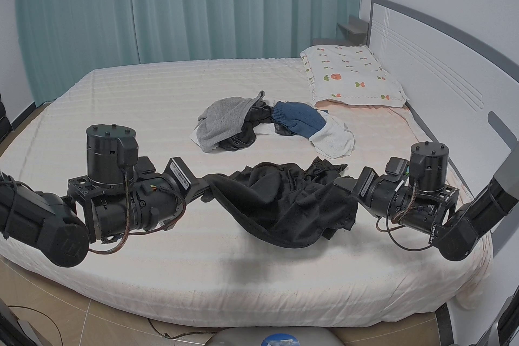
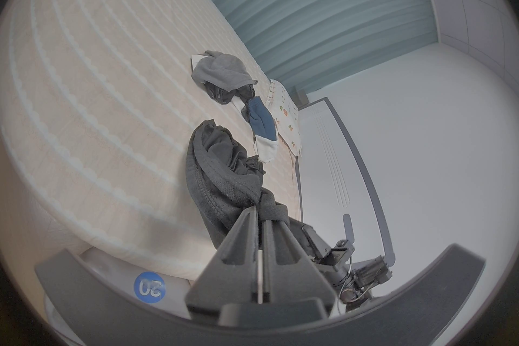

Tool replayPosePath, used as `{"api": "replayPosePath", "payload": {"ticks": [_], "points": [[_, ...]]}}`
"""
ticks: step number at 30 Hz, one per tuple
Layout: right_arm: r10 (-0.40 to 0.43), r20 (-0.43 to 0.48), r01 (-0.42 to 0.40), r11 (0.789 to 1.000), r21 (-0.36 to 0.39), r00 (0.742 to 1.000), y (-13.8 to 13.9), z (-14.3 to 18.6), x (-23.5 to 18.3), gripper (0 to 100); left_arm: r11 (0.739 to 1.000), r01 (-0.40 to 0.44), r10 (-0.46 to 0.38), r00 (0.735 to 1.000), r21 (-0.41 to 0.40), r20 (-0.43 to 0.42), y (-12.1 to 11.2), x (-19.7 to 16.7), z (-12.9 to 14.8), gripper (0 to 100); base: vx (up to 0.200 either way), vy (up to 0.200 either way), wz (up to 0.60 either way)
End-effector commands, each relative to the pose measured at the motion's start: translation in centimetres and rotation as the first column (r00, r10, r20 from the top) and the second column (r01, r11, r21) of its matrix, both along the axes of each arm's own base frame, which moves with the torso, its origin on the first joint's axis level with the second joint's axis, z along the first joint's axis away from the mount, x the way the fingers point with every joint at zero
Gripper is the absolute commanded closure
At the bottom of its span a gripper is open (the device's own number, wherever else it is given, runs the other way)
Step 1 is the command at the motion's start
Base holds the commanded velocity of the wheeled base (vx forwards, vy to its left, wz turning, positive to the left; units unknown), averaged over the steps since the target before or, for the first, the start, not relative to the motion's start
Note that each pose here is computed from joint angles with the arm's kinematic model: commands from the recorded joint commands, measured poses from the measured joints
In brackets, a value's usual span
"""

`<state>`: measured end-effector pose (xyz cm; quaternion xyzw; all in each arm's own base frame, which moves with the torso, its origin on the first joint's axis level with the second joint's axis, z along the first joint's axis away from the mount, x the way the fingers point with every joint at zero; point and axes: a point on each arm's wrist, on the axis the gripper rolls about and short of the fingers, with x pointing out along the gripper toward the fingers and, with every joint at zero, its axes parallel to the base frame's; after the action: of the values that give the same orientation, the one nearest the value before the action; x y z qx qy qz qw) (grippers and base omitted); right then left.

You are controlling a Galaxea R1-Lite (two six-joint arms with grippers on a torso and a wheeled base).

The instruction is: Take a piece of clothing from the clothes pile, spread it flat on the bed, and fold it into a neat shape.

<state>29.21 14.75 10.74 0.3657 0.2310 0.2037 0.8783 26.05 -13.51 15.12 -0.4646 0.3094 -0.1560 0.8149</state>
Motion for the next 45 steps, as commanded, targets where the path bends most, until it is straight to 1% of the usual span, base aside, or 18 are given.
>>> {"api": "replayPosePath", "payload": {"ticks": [1, 12, 14, 15, 16, 17, 20, 27, 33, 45], "points": [[0.000, 0.002, 0.000, 1.000, 0.001, 1.000, 0.0, 0.0, 0.1, 100, 1.000, -0.011, 0.011, 1.000, -0.010, 0.010, 0.2, 0.1, 0.3, 100, 0.000, 0.200, 0.00], [-0.044, 0.010, 0.044, 0.999, -0.003, 0.999, 0.1, -0.1, 0.9, 100, 1.000, -0.026, 0.026, 0.999, -0.013, 0.021, 0.5, 0.2, 0.6, 100, 0.000, 0.200, 0.00], [-0.065, 0.014, 0.065, 0.998, -0.007, 0.998, 0.2, -0.2, 1.1, 100, 1.000, -0.027, 0.028, 0.999, -0.014, 0.023, 0.6, 0.2, 0.7, 100, 0.000, 0.200, 0.00], [-0.088, 0.025, 0.088, 0.996, -0.010, 0.996, 0.3, 0.0, 1.3, 100, 1.000, -0.024, 0.025, 0.999, -0.014, 0.022, 0.6, 0.1, 0.7, 100, 0.000, 0.200, 0.00], [-0.088, 0.025, 0.088, 0.996, -0.010, 0.996, 0.3, 0.0, 1.3, 100, 1.000, -0.024, 0.025, 0.999, -0.014, 0.022, 0.6, 0.1, 0.7, 100, 0.000, 0.200, 0.00], [-0.127, 0.042, 0.127, 0.992, -0.010, 0.991, 0.4, 0.2, 1.7, 100, 1.000, -0.020, 0.020, 1.000, -0.016, 0.023, 0.6, 0.0, 0.7, 100, 0.000, 0.200, 0.00], [-0.170, 0.052, 0.171, 0.985, -0.019, 0.984, 0.4, 0.1, 2.1, 100, 1.000, -0.023, 0.023, 0.999, -0.017, 0.026, 0.6, 0.0, 0.8, 100, 0.000, 0.200, 0.00], [-0.178, 0.059, 0.179, 0.984, -0.014, 0.982, 0.4, 0.3, 2.2, 100, 1.000, -0.022, 0.022, 0.999, -0.018, 0.035, 0.7, -0.2, 1.1, 100, 0.000, 0.200, 0.00], [-0.182, 0.093, 0.182, 0.983, 0.009, 0.979, 0.4, 0.3, 2.4, 100, 1.000, -0.017, 0.017, 0.999, -0.016, 0.032, 0.7, -0.2, 0.9, 100, 0.000, 0.200, 0.00], [-0.197, 0.108, 0.196, 0.980, 0.018, 0.974, 0.0, 0.3, 2.8, 100, 1.000, -0.017, 0.017, 1.000, -0.014, 0.026, 0.7, -0.2, 0.7, 100, 0.000, 0.200, 0.00]]}}
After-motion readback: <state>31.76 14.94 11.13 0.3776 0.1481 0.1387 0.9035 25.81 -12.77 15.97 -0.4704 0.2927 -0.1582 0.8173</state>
